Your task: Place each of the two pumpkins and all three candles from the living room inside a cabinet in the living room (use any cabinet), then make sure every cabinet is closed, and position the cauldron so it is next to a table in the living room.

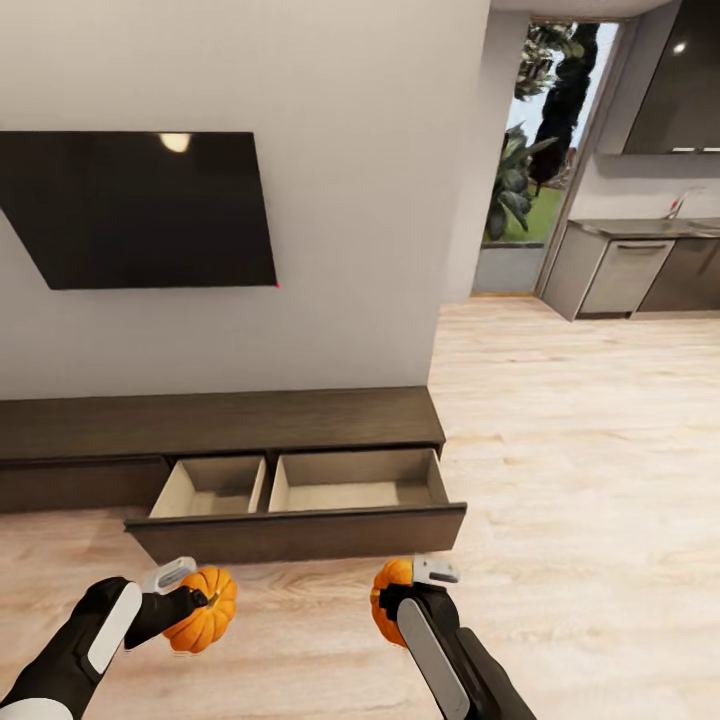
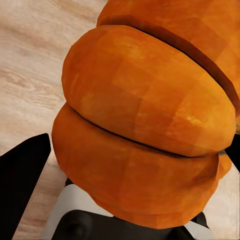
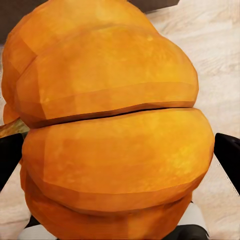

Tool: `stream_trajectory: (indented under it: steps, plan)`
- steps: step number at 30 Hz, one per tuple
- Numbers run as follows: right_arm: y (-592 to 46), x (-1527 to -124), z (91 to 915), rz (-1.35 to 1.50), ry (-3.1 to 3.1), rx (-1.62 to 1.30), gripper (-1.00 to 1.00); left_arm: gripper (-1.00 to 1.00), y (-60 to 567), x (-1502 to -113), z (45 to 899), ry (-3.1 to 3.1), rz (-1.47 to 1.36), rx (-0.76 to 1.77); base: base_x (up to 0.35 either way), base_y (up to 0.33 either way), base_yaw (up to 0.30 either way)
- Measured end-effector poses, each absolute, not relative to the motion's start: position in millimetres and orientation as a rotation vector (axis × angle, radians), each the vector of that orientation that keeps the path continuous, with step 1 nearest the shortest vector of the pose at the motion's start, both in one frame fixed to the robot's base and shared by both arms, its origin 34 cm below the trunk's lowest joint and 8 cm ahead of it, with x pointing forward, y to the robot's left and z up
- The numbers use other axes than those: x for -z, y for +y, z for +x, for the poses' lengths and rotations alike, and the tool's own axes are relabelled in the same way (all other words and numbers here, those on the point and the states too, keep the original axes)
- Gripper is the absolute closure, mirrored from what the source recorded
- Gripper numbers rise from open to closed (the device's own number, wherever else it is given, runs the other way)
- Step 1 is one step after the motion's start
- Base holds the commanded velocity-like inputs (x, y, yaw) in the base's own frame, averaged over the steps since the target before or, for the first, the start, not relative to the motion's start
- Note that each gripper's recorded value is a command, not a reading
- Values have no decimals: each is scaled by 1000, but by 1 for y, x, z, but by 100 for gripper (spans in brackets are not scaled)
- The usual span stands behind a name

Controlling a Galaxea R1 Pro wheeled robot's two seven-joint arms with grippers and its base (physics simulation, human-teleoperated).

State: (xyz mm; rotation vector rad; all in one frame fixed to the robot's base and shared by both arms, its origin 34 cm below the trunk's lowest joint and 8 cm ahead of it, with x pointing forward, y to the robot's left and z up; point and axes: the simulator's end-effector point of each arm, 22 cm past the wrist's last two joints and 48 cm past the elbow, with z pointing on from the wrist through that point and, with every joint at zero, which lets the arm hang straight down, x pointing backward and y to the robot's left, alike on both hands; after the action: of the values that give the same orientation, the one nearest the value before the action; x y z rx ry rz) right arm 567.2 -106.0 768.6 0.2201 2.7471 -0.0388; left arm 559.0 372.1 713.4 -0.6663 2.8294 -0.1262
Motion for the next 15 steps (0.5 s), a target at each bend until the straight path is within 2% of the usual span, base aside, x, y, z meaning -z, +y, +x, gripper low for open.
stream_trajectory:
  steps: [8, 15]
  plan:
    - [-105, -769, 568, 220, 2746, 33, 100, 100, 372, -713, 558, 2830, -666, 126, 285, 3, 2]
    - [-105, -771, 568, 222, 2744, 30, 100, 100, 371, -717, 561, 2824, -664, 135, 53, 0, 0]
